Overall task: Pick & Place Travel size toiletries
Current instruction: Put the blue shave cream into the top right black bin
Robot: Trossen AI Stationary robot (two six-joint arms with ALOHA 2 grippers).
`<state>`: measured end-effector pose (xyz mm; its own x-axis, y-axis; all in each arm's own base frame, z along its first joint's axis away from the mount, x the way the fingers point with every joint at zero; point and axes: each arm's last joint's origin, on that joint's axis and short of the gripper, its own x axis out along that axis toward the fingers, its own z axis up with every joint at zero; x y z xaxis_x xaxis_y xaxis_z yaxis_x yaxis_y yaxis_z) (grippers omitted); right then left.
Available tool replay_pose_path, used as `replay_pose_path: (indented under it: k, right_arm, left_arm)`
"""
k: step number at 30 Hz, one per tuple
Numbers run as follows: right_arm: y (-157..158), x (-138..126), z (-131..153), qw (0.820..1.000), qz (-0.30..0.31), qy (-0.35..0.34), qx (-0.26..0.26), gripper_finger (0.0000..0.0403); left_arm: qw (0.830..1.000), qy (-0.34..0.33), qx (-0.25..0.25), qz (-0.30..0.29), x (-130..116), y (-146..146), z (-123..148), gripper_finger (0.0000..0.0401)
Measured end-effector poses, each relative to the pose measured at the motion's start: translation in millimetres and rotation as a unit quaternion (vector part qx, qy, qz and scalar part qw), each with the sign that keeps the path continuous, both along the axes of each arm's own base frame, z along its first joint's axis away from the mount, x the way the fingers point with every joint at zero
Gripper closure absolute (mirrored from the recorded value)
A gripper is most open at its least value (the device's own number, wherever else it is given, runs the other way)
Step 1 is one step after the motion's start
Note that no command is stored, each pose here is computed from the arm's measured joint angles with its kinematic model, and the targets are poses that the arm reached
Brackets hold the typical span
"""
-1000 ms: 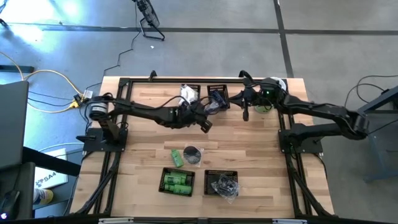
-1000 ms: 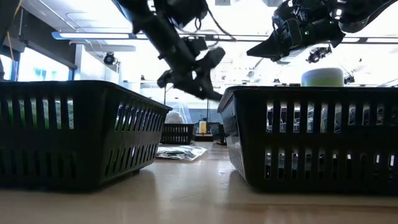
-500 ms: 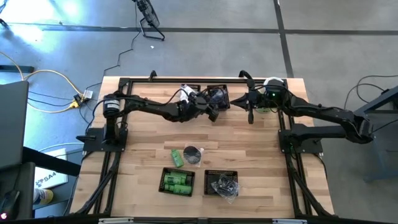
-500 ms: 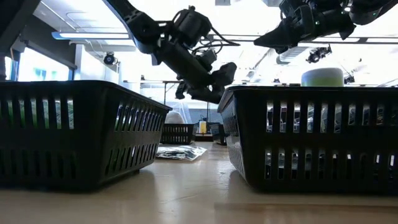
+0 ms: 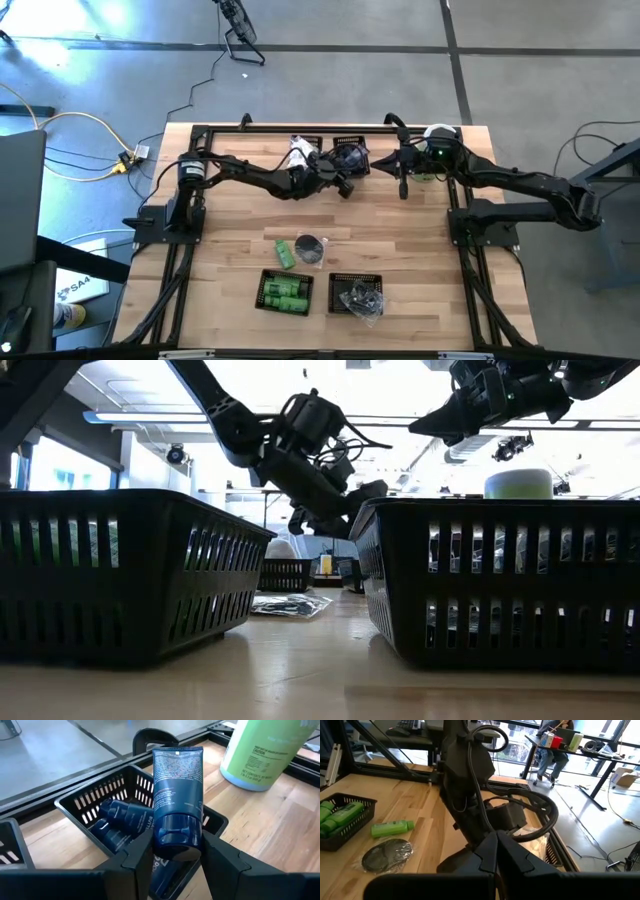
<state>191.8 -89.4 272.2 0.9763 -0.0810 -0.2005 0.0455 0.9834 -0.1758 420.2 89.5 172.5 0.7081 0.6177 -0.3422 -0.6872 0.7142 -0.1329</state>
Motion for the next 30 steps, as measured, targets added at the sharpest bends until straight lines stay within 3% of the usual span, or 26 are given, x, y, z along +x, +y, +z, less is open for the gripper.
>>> replay_pose_path:
  k: [30]
  right_arm:
    - [0, 0, 0, 1.0, 0.001, 0.002, 0.001, 0.04]
  left_arm:
    - [0.999, -0.01, -0.011, -0.035, 0, 20, -5, 0.026]
